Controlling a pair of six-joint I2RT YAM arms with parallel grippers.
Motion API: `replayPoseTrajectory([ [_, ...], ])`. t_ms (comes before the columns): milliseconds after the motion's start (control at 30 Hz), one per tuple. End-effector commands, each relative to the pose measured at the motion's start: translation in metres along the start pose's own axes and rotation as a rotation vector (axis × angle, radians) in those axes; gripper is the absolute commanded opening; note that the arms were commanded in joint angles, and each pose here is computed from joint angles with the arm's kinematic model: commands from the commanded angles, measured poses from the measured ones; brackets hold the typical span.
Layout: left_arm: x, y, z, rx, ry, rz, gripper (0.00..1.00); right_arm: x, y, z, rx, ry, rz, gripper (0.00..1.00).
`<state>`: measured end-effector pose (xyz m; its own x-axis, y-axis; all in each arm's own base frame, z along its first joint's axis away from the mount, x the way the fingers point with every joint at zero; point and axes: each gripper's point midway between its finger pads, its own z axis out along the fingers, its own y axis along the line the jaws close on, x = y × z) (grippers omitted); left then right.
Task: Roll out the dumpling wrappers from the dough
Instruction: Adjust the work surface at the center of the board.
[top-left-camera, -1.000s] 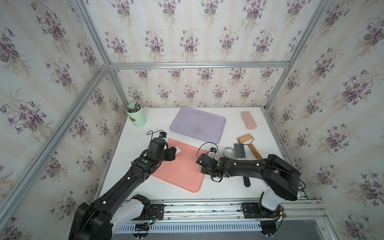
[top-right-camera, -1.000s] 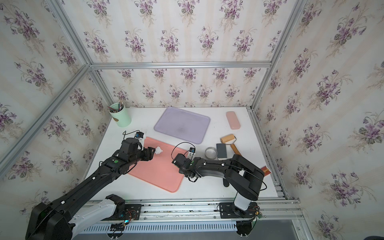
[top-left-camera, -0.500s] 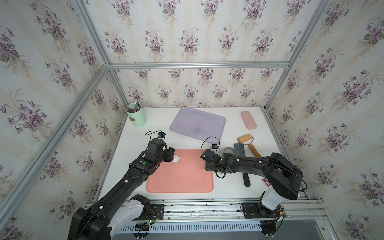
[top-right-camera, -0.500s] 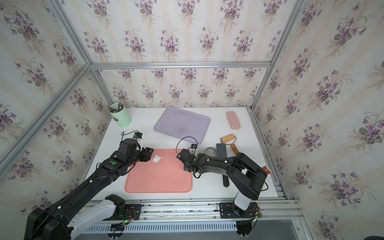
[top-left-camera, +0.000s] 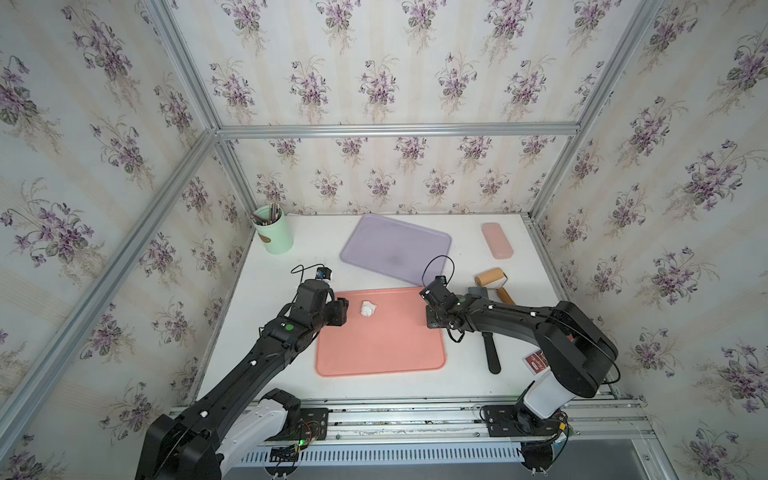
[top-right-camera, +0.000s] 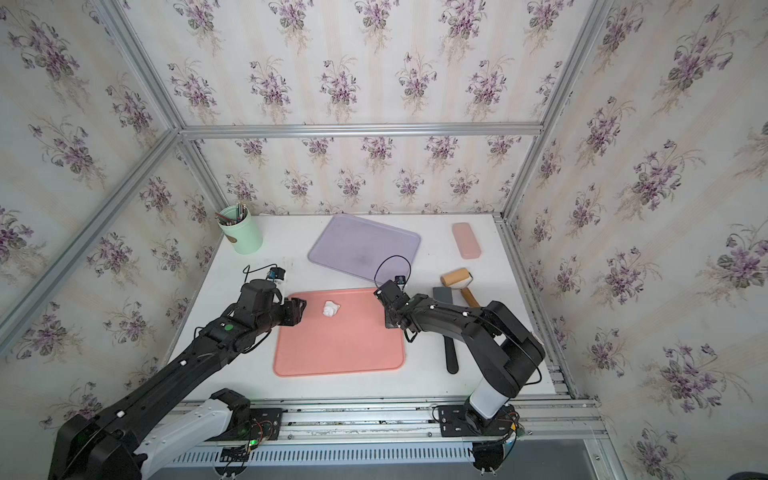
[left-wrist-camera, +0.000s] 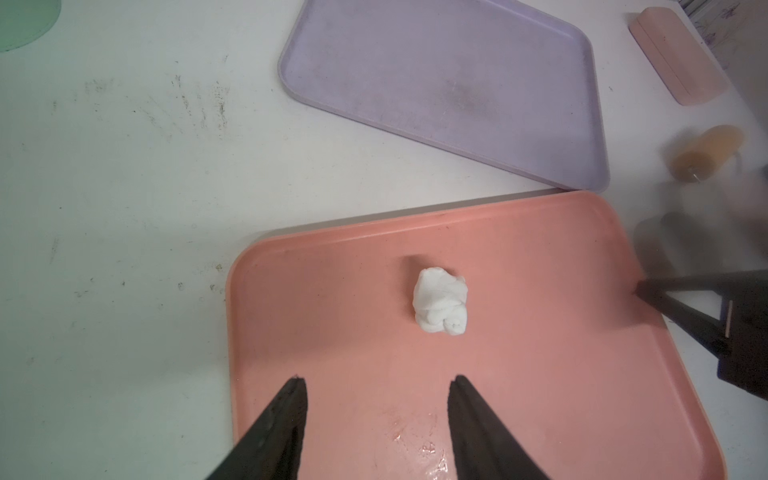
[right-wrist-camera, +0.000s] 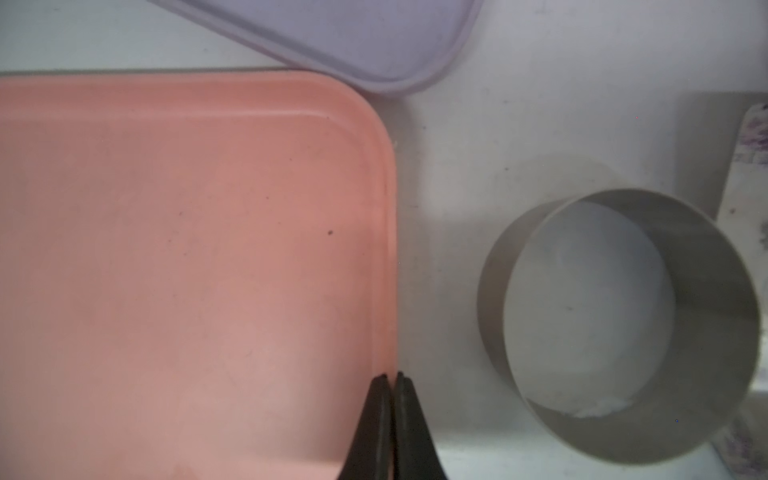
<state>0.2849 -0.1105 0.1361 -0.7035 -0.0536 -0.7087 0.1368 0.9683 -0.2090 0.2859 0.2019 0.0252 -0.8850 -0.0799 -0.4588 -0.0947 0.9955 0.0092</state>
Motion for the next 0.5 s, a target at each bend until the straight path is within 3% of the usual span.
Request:
replayPoseTrajectory([
  [0, -0.007, -0.001, 0.0, 0.003, -0.027, -0.004, 0.59, -0.008, -0.003, 0.003, 0.009, -0.018, -0.059, 0.05],
  [133, -0.008, 0.0, -0.001, -0.004, -0.029, -0.001, 0.59, -0.011, -0.004, -0.001, 0.018, -0.026, -0.057, 0.21],
  [233, -0.009, -0.001, 0.0, 0.0, -0.028, 0.0, 0.59, -0.017, -0.004, -0.01, 0.005, -0.048, -0.048, 0.4],
  [367, -0.012, -0.003, -0.003, 0.005, -0.029, 0.004, 0.59, -0.033, -0.005, -0.036, -0.016, -0.1, -0.019, 0.53],
  [467, -0.016, -0.008, -0.005, 0.023, -0.035, 0.006, 0.59, -0.051, -0.021, -0.063, -0.032, -0.146, 0.107, 0.59],
])
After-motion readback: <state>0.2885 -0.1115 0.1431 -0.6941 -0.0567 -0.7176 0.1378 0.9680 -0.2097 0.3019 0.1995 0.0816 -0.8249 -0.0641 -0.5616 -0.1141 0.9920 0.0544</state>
